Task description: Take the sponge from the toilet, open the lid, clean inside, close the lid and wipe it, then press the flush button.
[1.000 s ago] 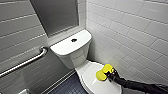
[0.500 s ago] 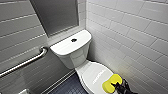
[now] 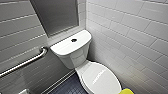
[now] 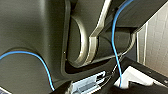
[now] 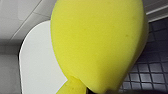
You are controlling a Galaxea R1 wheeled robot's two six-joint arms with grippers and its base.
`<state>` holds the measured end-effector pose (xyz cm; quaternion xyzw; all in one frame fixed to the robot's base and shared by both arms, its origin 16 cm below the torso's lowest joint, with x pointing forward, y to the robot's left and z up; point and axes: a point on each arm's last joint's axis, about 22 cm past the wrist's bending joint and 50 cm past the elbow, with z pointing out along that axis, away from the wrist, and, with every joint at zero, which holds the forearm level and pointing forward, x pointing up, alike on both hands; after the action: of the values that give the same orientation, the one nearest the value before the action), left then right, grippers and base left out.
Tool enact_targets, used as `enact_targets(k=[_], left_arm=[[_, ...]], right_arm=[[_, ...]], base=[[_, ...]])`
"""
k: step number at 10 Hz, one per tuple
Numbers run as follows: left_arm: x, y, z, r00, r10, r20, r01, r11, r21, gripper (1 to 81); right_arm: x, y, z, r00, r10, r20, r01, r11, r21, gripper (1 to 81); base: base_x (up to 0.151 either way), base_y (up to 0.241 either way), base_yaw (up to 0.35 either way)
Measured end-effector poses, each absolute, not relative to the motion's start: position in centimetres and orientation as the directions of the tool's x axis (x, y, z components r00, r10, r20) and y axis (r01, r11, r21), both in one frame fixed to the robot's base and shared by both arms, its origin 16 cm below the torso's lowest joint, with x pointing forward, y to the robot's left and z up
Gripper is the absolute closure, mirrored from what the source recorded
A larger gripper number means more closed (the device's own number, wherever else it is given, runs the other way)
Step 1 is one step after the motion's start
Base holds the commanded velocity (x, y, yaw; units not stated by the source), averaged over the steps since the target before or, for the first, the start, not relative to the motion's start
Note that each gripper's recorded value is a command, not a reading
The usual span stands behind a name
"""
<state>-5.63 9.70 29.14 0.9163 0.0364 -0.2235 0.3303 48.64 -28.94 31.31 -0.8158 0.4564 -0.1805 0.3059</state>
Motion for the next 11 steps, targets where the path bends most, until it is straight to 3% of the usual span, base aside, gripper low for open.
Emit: enact_targets(k=[2, 3, 5, 7, 11], left_arm=[[-5.6, 9.1, 29.2, 0.899, -0.084, -0.43, 0.213, -0.774, 0.596, 1.0], [-5.6, 9.1, 29.2, 0.901, -0.094, -0.423, 0.201, -0.774, 0.601, 1.0], [-5.5, 8.7, 29.3, 0.904, -0.101, -0.414, 0.193, -0.769, 0.61, 1.0], [-5.4, 8.4, 29.3, 0.906, -0.107, -0.41, 0.188, -0.766, 0.615, 1.0], [-5.3, 8.0, 29.4, 0.908, -0.112, -0.404, 0.183, -0.762, 0.621, 1.0]], right_arm=[[41.4, -28.6, 31.8, 0.539, -0.841, -0.048, -0.677, -0.399, -0.618, 81.1], [40.0, -27.9, 33.1, 0.555, -0.829, -0.071, -0.671, -0.396, -0.626, 81.1], [41.9, -26.3, 36.4, 0.587, -0.808, -0.055, -0.608, -0.394, -0.69, 81.1], [44.1, -23.4, 38.9, 0.665, -0.747, -0.013, -0.507, -0.438, -0.742, 81.1], [54.6, -18.1, 42.3, 0.753, -0.655, 0.062, -0.336, -0.465, -0.819, 81.1]], base=[[0.0, 0.0, 0.0], [0.0, 0.0, 0.0], [0.0, 0.0, 0.0], [0.0, 0.0, 0.0], [0.0, 0.0, 0.0]])
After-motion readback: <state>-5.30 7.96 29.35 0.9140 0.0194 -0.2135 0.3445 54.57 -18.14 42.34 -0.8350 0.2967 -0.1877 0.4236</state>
